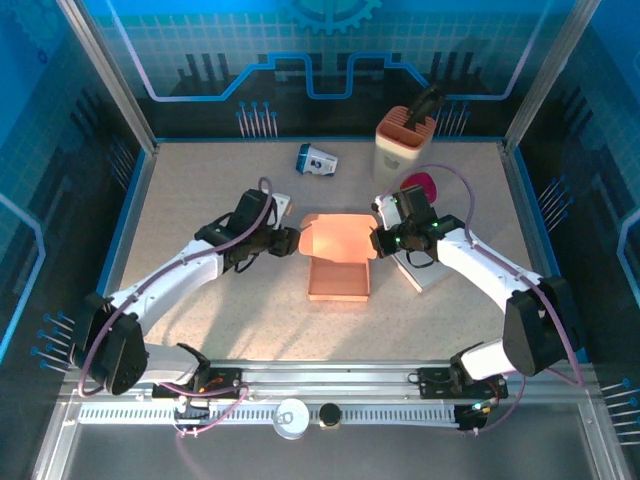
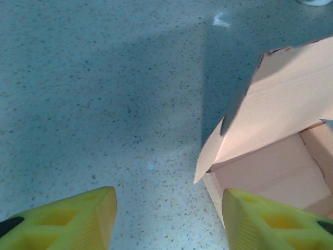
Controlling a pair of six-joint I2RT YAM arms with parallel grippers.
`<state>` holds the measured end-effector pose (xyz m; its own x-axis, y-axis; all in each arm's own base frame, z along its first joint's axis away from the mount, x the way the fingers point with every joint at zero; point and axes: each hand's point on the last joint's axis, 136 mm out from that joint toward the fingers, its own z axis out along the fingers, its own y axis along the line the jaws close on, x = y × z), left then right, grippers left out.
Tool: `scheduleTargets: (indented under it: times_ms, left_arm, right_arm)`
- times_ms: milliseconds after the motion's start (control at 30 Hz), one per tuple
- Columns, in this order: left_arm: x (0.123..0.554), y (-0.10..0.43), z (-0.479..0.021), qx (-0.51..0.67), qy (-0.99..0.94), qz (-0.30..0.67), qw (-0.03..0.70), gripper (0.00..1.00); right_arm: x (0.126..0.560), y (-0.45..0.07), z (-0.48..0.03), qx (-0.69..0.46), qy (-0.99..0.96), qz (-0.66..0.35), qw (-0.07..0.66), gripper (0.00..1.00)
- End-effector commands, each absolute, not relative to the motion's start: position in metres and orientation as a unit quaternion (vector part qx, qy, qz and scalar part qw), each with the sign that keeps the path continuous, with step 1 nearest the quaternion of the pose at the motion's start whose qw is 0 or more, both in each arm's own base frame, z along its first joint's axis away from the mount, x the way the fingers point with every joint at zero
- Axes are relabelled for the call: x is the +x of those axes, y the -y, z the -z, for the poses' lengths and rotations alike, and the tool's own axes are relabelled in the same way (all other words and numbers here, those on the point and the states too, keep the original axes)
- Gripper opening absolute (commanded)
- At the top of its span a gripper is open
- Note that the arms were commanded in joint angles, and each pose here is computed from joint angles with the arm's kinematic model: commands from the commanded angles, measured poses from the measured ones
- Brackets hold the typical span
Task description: Fold the paper box
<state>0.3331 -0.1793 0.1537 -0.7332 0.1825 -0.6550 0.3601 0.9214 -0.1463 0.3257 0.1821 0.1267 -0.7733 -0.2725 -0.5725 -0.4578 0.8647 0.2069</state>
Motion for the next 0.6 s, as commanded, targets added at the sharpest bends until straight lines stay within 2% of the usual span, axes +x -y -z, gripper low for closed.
scheduleTargets:
  times_ms: [0, 267, 433, 567]
  left_arm:
    - [0.334, 0.208, -0.153, 0.215, -0.897, 0.199, 0.330, 0.56]
    - [0.339, 0.220, -0.147, 0.239, -0.888, 0.231, 0.318, 0.53]
    - [0.344, 0.222, -0.130, 0.236, -0.900, 0.224, 0.292, 0.39]
    - [0.353, 0.216, -0.127, 0.223, -0.906, 0.202, 0.299, 0.33]
  right_arm:
    - [0.331, -0.179, -0.141, -0.203, -0.920, -0.166, 0.291, 0.05]
    - [0.333, -0.182, -0.142, -0.211, -0.918, -0.166, 0.293, 0.00]
    - [0.333, -0.182, -0.141, -0.211, -0.918, -0.166, 0.292, 0.00]
    - [0.332, -0.182, -0.140, -0.211, -0.918, -0.165, 0.292, 0.00]
